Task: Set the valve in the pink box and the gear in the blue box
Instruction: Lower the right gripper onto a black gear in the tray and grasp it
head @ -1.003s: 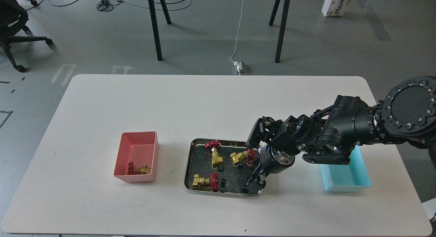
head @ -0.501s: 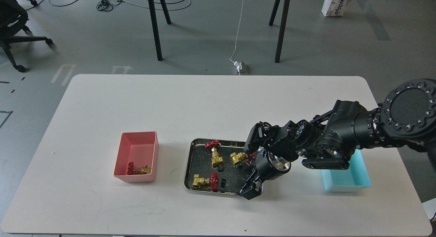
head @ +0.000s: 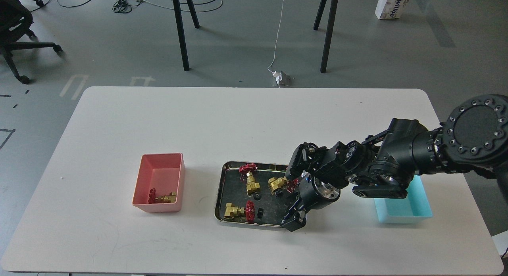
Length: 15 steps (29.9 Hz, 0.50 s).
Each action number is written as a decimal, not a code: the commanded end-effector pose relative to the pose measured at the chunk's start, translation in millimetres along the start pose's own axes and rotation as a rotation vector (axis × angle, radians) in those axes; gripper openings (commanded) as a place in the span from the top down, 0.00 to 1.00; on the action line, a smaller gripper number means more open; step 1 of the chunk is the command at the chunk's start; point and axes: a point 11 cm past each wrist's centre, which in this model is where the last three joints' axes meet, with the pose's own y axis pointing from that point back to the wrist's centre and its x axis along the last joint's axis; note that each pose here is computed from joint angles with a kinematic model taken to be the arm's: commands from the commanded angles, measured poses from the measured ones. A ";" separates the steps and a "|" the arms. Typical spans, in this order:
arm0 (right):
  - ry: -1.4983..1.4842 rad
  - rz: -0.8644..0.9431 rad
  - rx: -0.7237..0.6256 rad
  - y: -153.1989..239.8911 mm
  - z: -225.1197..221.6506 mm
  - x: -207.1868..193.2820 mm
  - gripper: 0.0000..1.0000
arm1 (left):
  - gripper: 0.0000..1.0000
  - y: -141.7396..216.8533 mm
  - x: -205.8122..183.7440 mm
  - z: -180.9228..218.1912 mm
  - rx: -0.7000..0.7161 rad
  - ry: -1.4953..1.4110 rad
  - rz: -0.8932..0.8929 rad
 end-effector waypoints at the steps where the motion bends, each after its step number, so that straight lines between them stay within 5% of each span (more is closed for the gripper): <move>1: -0.003 0.003 -0.002 -0.2 0.8 0.3 0.21 | 0.01 -0.2 -0.2 0.5 -0.002 0.000 0.000; 15: -0.010 -0.006 -0.013 -4.6 4.7 -7.1 0.28 | 0.01 -0.2 0.7 1.3 -0.003 0.000 0.001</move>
